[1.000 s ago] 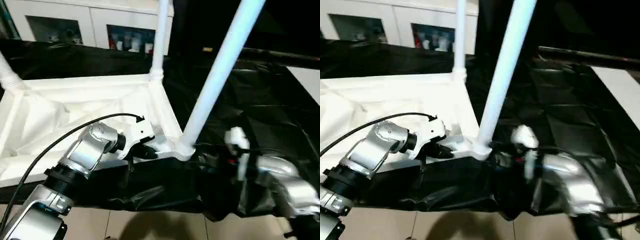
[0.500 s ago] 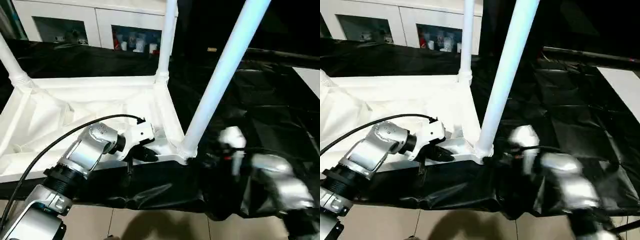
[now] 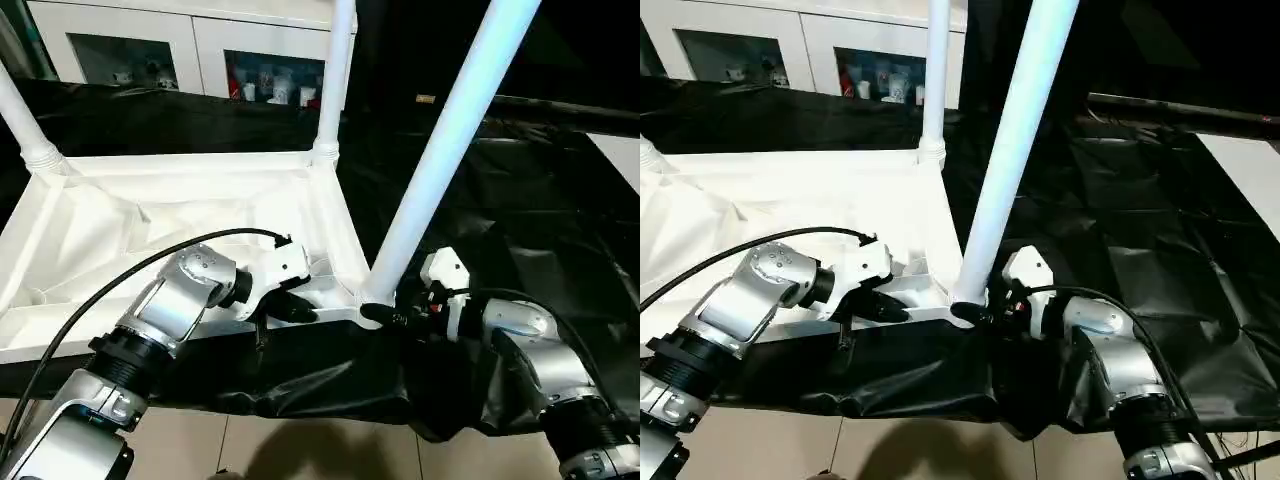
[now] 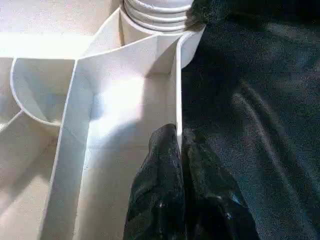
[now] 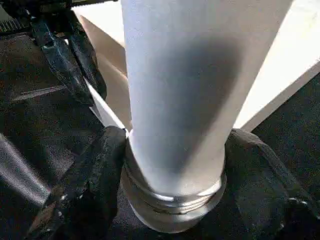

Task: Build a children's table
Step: Rotate leg to tighten

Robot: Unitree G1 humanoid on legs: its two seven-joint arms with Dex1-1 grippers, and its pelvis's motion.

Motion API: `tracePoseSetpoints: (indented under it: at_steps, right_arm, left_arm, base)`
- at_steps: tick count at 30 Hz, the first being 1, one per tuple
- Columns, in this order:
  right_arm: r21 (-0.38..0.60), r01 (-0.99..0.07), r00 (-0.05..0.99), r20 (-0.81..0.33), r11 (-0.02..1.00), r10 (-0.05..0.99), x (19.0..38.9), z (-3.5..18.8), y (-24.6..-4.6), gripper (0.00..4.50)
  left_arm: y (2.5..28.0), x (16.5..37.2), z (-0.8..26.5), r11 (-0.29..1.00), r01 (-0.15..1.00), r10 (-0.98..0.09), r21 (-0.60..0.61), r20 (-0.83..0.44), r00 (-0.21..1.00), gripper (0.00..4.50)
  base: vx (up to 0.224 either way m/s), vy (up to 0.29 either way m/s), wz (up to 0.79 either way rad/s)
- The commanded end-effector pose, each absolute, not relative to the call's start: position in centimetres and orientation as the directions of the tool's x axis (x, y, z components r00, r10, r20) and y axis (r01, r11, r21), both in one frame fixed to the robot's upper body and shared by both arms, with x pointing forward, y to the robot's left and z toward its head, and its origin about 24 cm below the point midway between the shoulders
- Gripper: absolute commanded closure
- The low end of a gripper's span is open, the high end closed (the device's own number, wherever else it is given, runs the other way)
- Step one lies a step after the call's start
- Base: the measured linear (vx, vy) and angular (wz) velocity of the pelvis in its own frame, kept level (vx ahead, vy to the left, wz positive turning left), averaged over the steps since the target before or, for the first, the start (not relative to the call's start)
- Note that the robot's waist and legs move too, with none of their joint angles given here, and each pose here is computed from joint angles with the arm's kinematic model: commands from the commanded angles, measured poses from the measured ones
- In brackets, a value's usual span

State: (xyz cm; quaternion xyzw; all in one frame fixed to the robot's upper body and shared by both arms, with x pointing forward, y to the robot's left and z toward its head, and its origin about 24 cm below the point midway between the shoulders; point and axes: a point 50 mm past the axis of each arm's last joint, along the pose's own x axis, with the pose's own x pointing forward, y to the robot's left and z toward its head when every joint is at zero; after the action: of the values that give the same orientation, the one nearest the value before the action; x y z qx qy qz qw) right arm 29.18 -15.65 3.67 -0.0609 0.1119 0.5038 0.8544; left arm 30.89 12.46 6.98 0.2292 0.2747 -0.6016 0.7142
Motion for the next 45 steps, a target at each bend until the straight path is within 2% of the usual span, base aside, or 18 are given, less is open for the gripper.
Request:
tracePoseSetpoints:
  at_steps: [1, 6, 10, 12, 15, 17, 18, 20, 22, 23, 25, 27, 30, 32, 34, 40, 41, 45]
  right_arm:
    - [-0.01, -0.864, 0.489, -0.257, 0.504, 0.834, 29.6, 3.9, -16.1, 1.73]
    - [-0.009, -0.867, 0.485, -0.248, 0.499, 0.839, 29.6, 3.8, -15.8, 1.86]
    - [0.008, -0.82, 0.555, -0.232, 0.572, 0.799, 29.7, 3.2, -15.7, 1.89]
    - [0.029, -0.724, 0.665, -0.236, 0.689, 0.709, 30.3, 2.3, -15.9, 1.9]
    - [0.053, -0.616, 0.756, -0.243, 0.786, 0.608, 30.7, 1.5, -16.0, 1.91]
    - [0.057, -0.447, 0.853, -0.272, 0.893, 0.445, 31.4, 0.6, -16.0, 1.91]
    - [0.06, -0.419, 0.865, -0.278, 0.906, 0.418, 31.5, 0.5, -15.9, 1.91]
    - [0.059, -0.255, 0.912, -0.317, 0.965, 0.261, 32.1, -0.1, -15.5, 1.91]
    - [0.059, -0.255, 0.912, -0.317, 0.965, 0.261, 32.1, -0.1, -15.5, 1.91]
    - [0.085, -0.186, 0.925, -0.322, 0.979, 0.204, 32.6, -0.2, -14.7, 1.91]
    - [0.082, -0.149, 0.936, -0.309, 0.985, 0.168, 33.3, 0.3, -12.9, 1.91]
    - [0.099, -0.202, 0.931, -0.289, 0.974, 0.223, 33.5, 0.7, -11.1, 1.91]
    - [0.128, -0.267, 0.919, -0.264, 0.955, 0.292, 33.4, 0.9, -9.9, 1.91]
    - [0.156, -0.298, 0.917, -0.226, 0.942, 0.328, 33.3, 1.2, -9.8, 1.35]
    - [0.154, -0.306, 0.919, -0.212, 0.94, 0.334, 33.3, 1.3, -9.9, 1.19]
    - [0.093, -0.445, 0.873, -0.175, 0.891, 0.455, 33.1, 2.1, -12.0, 0.76]
    - [0.045, -0.53, 0.83, -0.177, 0.847, 0.529, 32.6, 2.5, -13.0, 0.76]
    - [-0.038, -0.666, 0.737, -0.191, 0.745, 0.649, 31.5, 3.0, -14.5, 0.76]
  left_arm:
    - [12.2, 30.2, 5.6, 0.148, 0.987, -0.717, -0.064, -0.694, 0.063, 4.5]
    - [12.2, 30.3, 5.5, 0.154, 0.986, -0.716, -0.064, -0.695, 0.067, 4.5]
    - [12.1, 30.5, 5.4, 0.185, 0.981, -0.721, -0.057, -0.686, 0.096, 4.5]
    - [11.7, 30.9, 5.1, 0.23, 0.972, -0.727, -0.046, -0.672, 0.14, 4.5]
    - [11.1, 31.5, 4.9, 0.292, 0.956, -0.725, -0.029, -0.659, 0.201, 4.5]
    - [10.1, 32.3, 4.5, 0.373, 0.928, -0.703, 0.004, -0.652, 0.285, 4.5]
    - [9.9, 32.5, 4.4, 0.387, 0.922, -0.698, 0.007, -0.651, 0.298, 4.5]
    - [8.7, 33.3, 4.2, 0.466, 0.884, -0.663, 0.036, -0.647, 0.376, 4.5]
    - [8.7, 33.3, 4.2, 0.466, 0.884, -0.663, 0.036, -0.647, 0.376, 4.5]
    - [7.9, 33.7, 4.1, 0.503, 0.862, -0.641, 0.06, -0.643, 0.419, 4.5]
    - [6.7, 34.4, 4.1, 0.554, 0.827, -0.609, 0.1, -0.628, 0.484, 4.5]
    - [6.2, 34.6, 4.1, 0.549, 0.825, -0.594, 0.135, -0.631, 0.499, 4.5]
    - [6.0, 34.6, 4.1, 0.528, 0.837, -0.601, 0.142, -0.634, 0.487, 4.5]
    - [6.1, 34.5, 4.0, 0.512, 0.848, -0.607, 0.135, -0.641, 0.469, 4.5]
    - [6.3, 34.5, 4.0, 0.508, 0.851, -0.609, 0.132, -0.644, 0.464, 4.5]
    - [7.5, 33.8, 3.7, 0.417, 0.904, -0.655, 0.09, -0.66, 0.368, 4.5]
    - [8.1, 33.4, 3.7, 0.384, 0.921, -0.67, 0.065, -0.666, 0.327, 4.5]
    - [9.1, 32.6, 3.9, 0.298, 0.954, -0.706, 0.02, -0.668, 0.235, 4.5]
  base:
    - [0.0, 0.0, 0.0]
    - [0.0, 0.0, 0.0]
    - [0.0, 0.0, 0.0]
    - [0.0, 0.0, 0.0]
    - [0.0, 0.0, 0.0]
    - [0.0, 0.0, 0.0]
    - [0.0, 0.0, 0.0]
    - [0.0, 0.0, 0.0]
    - [0.0, 0.0, 0.0]
    - [0.0, 0.0, 0.0]
    - [0.0, 0.0, 0.0]
    - [0.0, 0.0, 0.0]
    - [0.0, 0.0, 0.0]
    - [0.0, 0.0, 0.0]
    - [0.0, 0.0, 0.0]
    - [0.0, 0.0, 0.0]
    - [0.0, 0.0, 0.0]
    - [0.0, 0.0, 0.0]
